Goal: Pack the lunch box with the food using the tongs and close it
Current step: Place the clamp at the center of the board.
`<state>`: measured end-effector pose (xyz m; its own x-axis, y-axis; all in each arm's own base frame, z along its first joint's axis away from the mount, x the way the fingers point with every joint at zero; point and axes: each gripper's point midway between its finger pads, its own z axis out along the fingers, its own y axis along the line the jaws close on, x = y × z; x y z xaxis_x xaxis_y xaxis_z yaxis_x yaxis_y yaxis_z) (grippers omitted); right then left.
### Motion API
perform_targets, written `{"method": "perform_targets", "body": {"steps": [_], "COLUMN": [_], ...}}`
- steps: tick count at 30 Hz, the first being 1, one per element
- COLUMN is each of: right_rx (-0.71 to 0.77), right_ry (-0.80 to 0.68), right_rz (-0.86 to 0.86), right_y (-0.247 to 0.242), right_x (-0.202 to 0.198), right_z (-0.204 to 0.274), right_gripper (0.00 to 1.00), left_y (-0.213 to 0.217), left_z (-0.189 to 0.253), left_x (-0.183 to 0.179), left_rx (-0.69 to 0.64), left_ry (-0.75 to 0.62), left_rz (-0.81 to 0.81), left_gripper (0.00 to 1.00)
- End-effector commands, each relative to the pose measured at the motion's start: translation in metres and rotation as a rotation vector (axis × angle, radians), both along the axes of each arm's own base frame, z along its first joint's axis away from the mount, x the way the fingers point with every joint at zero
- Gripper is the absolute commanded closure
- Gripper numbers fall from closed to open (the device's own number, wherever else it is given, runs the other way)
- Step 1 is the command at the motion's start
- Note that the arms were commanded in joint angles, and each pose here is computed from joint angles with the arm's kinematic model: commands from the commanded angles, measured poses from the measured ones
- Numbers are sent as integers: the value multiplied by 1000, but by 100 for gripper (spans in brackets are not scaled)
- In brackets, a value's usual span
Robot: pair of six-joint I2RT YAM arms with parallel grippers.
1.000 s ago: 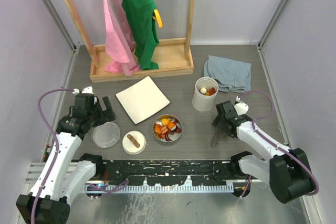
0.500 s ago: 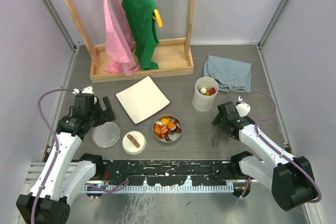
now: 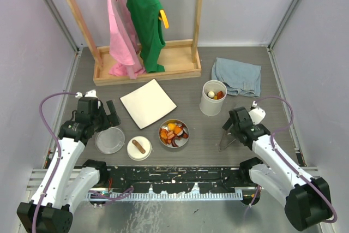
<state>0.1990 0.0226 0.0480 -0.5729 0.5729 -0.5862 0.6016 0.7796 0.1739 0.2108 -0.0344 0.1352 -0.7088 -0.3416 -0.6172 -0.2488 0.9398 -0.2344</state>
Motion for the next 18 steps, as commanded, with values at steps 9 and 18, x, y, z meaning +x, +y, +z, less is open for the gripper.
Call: {"method": "perform_targets", "body": {"steps": [9, 18], "right_rx": [122, 463], "right_ry": [-330, -593], "right_rz": [139, 493], "right_y": [27, 105], "right_x": [35, 30], "right_z": [100, 178], "right_gripper": [13, 25], "left_y": [0, -2], "left_z": [7, 6], "left_x": [9, 9], "left_rx": [-5, -19], "left_ry": [-40, -21], "left_rz": [7, 9], "left_gripper": [2, 2]}}
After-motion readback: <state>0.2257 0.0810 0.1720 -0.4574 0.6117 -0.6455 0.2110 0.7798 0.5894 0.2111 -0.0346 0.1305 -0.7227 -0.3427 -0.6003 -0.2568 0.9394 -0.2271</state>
